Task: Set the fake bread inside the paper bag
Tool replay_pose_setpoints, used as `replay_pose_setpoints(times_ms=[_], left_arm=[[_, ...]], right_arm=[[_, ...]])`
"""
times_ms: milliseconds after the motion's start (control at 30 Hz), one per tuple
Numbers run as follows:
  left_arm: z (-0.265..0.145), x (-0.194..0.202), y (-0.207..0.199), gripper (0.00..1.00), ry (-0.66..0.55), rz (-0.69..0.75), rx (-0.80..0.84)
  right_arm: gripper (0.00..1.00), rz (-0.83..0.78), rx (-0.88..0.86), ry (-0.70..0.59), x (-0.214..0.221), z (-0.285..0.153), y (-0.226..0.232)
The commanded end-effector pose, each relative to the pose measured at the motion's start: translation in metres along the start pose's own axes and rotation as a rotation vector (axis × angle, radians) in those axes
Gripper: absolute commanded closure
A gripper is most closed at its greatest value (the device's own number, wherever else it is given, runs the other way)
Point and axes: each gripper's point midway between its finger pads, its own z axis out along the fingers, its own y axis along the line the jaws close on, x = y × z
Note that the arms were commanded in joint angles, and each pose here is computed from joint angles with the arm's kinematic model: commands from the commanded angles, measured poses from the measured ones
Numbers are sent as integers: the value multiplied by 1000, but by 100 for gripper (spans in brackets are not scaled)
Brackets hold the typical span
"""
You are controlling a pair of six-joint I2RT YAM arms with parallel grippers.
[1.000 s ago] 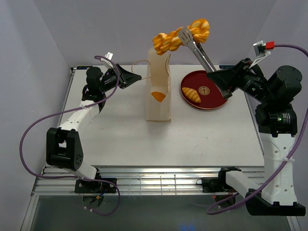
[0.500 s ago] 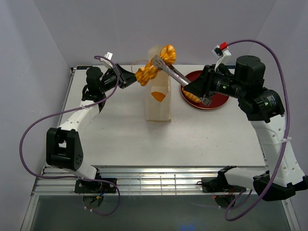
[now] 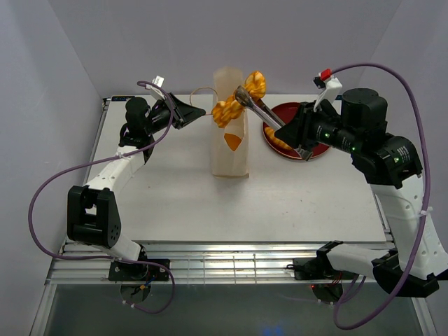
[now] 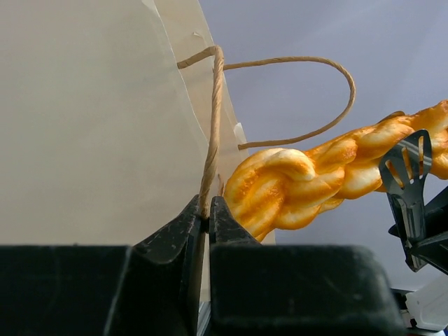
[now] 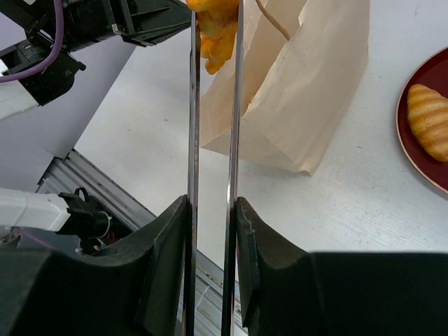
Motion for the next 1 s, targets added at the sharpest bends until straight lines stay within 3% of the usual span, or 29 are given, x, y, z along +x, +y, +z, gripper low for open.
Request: replay_pose_setpoints(times_ms=[0,400,967], left_arm=[[-4,-2,-16,84,-13,35,26],[-4,-4,-18,87,-15,41,29],[-6,-4,-25,89,-10,49,42]], right_arm=[[71,-50,6,-113,-24,-24,7],[71,-64,10,-127,-26,-36,9],[70,-84,117,15,0,-7,-22]])
